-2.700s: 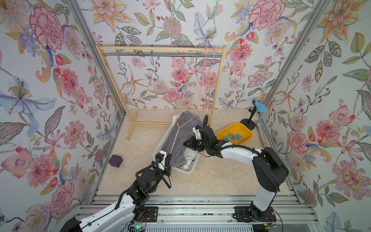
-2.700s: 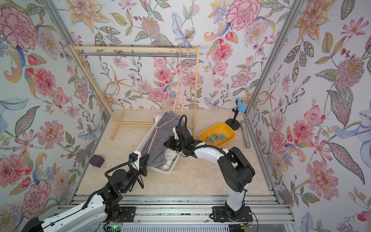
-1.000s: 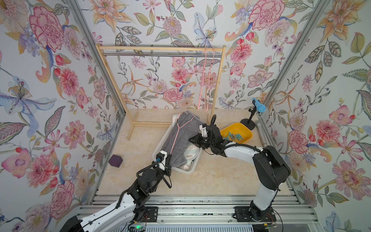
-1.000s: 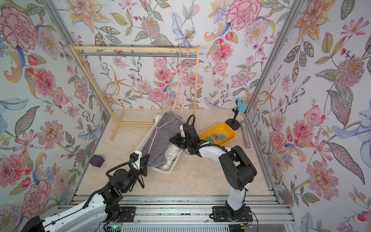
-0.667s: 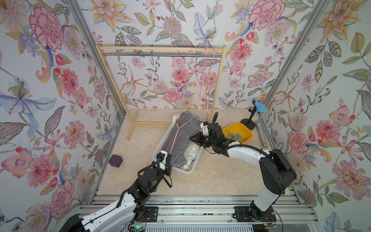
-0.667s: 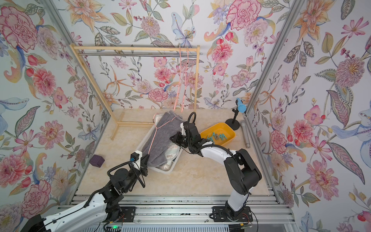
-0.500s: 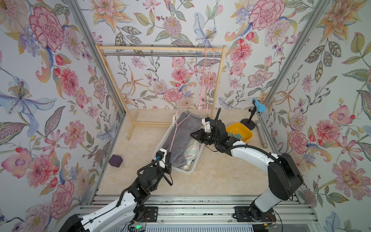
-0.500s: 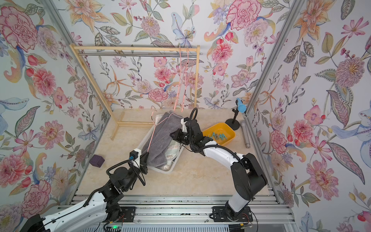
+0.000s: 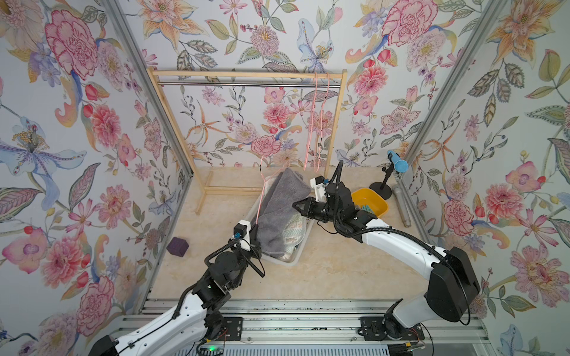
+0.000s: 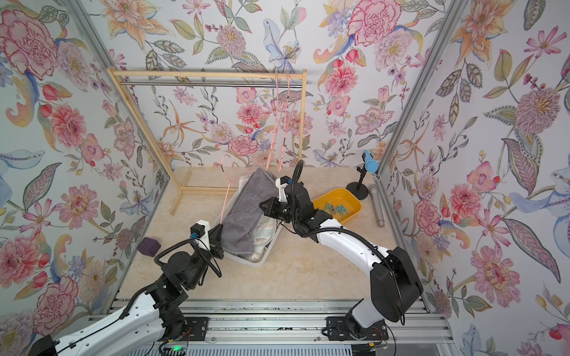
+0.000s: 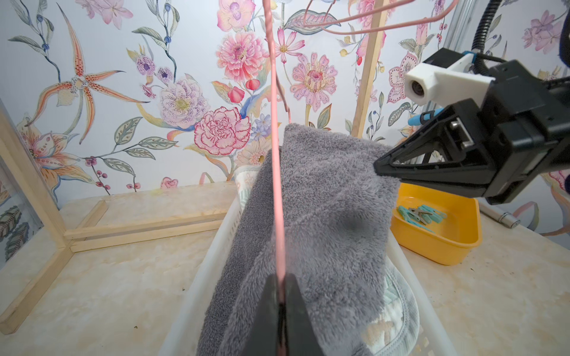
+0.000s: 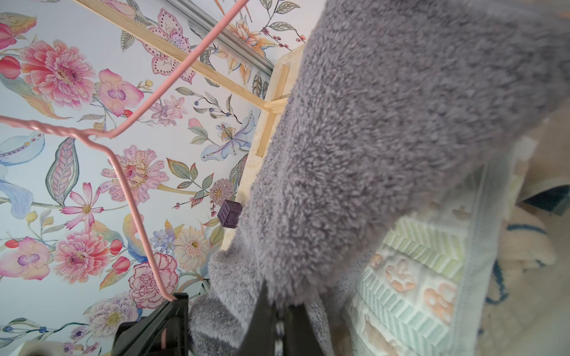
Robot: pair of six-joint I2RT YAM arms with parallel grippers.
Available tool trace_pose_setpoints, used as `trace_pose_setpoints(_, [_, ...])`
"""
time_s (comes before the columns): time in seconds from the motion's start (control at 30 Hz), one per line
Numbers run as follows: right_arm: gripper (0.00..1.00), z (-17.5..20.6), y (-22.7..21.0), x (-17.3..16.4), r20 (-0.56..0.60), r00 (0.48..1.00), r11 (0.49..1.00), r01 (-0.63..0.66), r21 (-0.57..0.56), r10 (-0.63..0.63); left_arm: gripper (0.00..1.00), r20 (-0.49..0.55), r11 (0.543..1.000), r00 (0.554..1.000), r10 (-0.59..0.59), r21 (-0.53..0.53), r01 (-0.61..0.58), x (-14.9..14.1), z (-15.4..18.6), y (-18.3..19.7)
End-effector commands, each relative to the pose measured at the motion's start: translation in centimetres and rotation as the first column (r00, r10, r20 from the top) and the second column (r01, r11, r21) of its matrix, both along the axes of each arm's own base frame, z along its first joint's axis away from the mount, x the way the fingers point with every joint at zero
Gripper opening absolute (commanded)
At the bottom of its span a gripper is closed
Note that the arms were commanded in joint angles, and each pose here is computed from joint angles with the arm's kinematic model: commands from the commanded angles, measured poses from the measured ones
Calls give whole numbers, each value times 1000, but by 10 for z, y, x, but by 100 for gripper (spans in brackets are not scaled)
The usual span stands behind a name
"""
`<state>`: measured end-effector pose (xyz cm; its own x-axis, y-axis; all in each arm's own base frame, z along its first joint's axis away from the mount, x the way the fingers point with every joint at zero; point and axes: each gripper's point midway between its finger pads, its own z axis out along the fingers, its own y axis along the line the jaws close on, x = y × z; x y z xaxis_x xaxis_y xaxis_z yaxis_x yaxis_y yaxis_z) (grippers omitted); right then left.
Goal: Remove the clothespins securing towels to the hanger
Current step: Remove the towel from the hanger.
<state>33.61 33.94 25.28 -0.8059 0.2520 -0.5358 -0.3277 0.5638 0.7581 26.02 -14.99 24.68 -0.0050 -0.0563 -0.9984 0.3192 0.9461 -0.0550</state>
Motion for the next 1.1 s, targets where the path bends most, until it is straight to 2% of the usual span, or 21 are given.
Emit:
trace_pose_setpoints(0.0, [4,-1,-9,-5,20,1000,999,15,-31,-15,0,70,996,995,74,-47,-71,-1,38,15])
trace_pose_setpoints(0.57, [2,-95,-21,-11,-116,992,982,15,-186,-37,0,106,996,993,59,-78,-51,-6,64,16])
trace_pose_setpoints(1.07, [2,-123,-19,-5,-140,989,966,4,-258,-41,0,137,994,990,43,-109,-28,-14,86,19])
